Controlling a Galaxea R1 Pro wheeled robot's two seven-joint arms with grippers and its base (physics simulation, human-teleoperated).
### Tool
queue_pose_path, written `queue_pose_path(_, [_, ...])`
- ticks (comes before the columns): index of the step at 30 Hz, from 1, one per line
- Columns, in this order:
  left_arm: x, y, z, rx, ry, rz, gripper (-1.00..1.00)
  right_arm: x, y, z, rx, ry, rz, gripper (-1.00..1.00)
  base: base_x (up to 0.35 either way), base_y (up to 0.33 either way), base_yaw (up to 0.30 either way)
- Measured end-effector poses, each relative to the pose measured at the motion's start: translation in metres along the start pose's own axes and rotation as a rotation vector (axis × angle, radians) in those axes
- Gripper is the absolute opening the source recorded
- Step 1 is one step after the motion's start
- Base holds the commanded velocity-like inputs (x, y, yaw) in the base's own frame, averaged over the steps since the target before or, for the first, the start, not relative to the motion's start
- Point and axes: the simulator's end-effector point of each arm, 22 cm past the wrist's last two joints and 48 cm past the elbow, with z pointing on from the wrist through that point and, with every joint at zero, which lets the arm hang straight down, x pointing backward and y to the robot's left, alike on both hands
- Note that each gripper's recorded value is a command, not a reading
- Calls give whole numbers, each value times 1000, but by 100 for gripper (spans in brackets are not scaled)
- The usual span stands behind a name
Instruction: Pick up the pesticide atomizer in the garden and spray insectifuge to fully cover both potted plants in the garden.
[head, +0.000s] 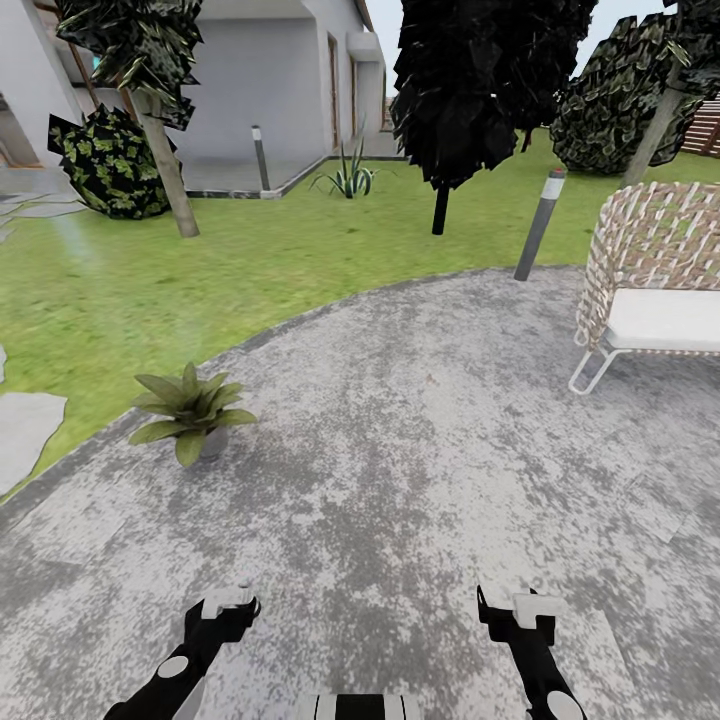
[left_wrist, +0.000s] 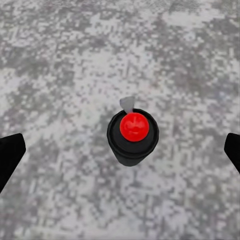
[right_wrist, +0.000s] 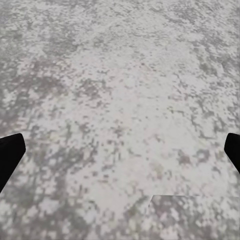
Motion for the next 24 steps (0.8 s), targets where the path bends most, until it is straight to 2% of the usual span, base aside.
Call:
queue_pose_path(8, [1, 0, 0, -1, 0, 0, 100, 1, 0, 0, 0, 1, 0, 100, -21, -22, 0])
queue_pose_path(19, [0, -1, 0, 1, 1, 7, 100, 1, 0, 0, 0, 1, 0, 100, -146, -211, 7])
queue_pose_path(24, [0, 0, 0, 1, 1, 7, 100, 1, 0, 0, -1, 1, -1, 100, -156, -228, 198])
